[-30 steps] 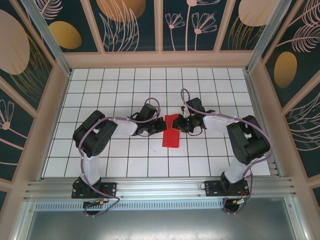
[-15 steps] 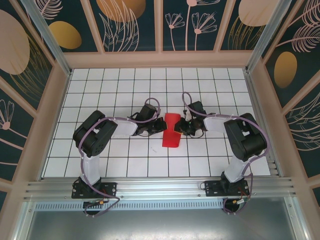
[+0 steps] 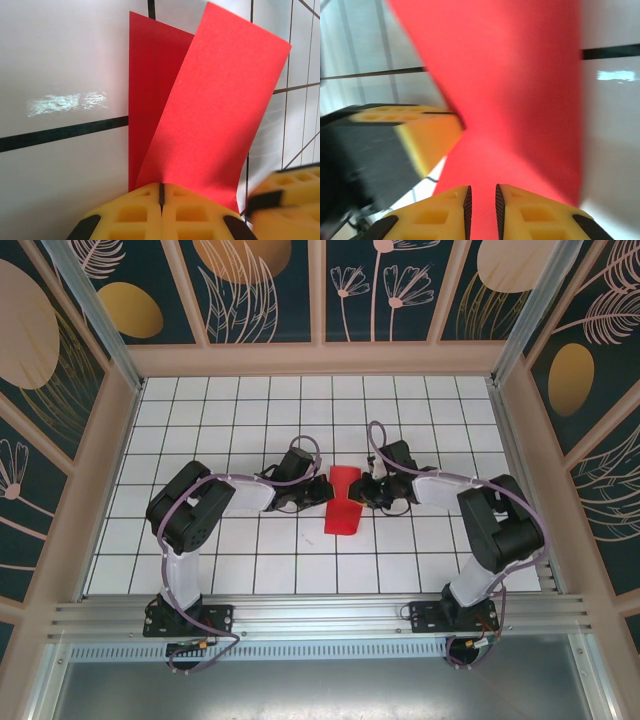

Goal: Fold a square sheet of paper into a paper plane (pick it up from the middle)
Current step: Fold the square sheet of paper in half at the center of the table.

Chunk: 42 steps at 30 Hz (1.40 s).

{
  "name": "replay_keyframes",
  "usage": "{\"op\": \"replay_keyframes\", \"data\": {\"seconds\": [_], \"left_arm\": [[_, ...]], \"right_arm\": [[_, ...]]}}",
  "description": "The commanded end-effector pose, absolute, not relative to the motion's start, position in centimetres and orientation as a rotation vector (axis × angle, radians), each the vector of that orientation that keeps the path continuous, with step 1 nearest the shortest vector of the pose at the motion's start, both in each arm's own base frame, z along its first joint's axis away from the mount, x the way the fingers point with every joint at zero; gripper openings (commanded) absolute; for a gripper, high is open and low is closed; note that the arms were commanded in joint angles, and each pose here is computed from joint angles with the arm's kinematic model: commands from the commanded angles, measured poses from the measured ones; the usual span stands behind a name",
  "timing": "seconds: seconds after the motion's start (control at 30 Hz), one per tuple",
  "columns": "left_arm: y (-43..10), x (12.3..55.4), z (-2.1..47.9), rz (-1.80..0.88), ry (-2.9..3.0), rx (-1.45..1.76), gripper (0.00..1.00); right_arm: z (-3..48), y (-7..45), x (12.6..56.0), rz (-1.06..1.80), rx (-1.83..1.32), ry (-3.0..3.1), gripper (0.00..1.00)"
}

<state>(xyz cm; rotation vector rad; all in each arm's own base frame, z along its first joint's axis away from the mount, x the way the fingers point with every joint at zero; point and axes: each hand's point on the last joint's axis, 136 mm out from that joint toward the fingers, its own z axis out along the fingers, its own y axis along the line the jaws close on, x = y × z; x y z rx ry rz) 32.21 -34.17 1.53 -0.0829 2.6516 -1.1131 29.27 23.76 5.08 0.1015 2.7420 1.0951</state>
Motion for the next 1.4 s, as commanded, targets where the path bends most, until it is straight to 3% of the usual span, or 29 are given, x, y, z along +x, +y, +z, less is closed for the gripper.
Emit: {"op": "replay_keyframes", "data": {"seconds": [0.0,0.23,0.53,0.7,0.97,1.37], "left_arm": [[-33.0,30.7,-2.1,-1.004,2.769,-0.096,0.03],[-33.1,30.7,-2.1,-1.005,2.769,-0.092,0.03],[-33.0,30.6,-2.2,-1.001,2.776,-0.089,0.03],[-33.0,30.6,-2.2,-0.999,2.779,-0.086,0.03],[-33.0,30.5,-2.1,-1.002,2.779,-0.083,0.03],[-33.0,30.4,-2.3,-1.003,2.786,-0.077,0.03]], "right_arm": [[7.1,24.1,28.5,1.194,0.081,2.694,0.24],[4.2,23.9,26.5,1.250,0.141,2.757,0.24],[-0.5,22.0,25.0,1.081,0.202,2.895,0.24],[0.9,21.7,25.6,1.042,0.201,2.874,0.24],[6.0,24.2,25.8,1.232,0.068,2.747,0.25],[0.1,22.9,22.6,1.160,0.172,2.892,0.25]]}}
